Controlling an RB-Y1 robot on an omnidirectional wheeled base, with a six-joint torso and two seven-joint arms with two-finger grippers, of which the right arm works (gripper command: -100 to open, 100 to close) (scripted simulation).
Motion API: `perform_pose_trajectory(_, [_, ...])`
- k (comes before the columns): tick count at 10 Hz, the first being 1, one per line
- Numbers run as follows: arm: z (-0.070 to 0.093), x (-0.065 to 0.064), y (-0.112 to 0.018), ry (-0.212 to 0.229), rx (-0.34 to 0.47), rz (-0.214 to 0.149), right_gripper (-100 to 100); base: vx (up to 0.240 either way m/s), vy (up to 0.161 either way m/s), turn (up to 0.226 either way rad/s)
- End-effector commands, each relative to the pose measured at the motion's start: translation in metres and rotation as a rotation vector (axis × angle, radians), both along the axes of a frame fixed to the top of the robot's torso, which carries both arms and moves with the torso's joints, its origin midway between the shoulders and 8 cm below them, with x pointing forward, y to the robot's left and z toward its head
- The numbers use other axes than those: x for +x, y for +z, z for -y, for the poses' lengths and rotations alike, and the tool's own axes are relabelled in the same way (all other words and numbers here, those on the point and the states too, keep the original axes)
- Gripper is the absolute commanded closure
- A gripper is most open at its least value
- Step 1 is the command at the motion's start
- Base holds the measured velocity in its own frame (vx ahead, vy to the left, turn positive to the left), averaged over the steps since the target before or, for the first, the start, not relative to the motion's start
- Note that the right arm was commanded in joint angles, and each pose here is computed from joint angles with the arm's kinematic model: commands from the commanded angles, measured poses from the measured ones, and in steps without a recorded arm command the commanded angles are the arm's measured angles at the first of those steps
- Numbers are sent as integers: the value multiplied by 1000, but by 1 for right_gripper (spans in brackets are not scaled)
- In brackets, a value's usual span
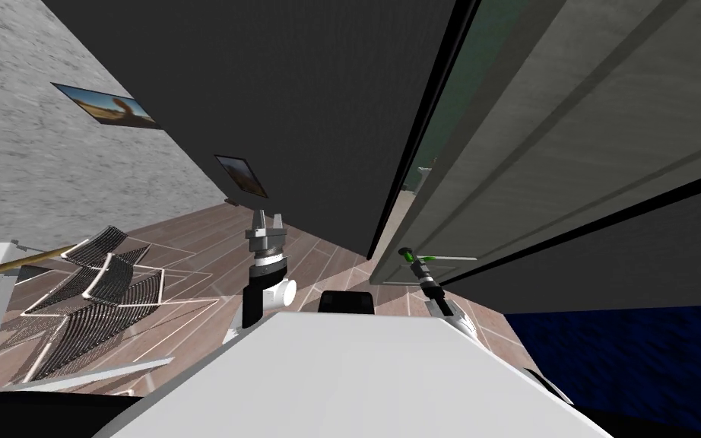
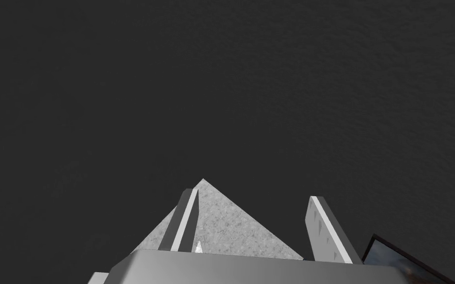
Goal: Pull the door open
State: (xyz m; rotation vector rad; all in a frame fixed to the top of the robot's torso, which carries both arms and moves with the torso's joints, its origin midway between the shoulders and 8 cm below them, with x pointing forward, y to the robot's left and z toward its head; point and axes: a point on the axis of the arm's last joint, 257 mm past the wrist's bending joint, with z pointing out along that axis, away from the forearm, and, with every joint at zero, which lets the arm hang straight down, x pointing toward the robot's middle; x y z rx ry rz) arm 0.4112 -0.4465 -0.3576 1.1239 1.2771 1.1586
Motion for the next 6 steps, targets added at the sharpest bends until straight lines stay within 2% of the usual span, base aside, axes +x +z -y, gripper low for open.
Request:
perform_pose_trajectory(1, [0,-9,3,28,-2,4,100,-191,-87,107])
perform_pose_trajectory(2, [0,-12,3,39,-2,3,100,-189,-56,80])
perform_pose_trajectory(3, [-2,-10,0,32,1,-2,100,-84,-19,9])
perform_pose_trajectory(4, [0,-19,-1,44,2,-3,100,-139,-57,153])
perform_pose_trajectory(6, [2,-27,0,58,1,-1,100,-233,-86,198])
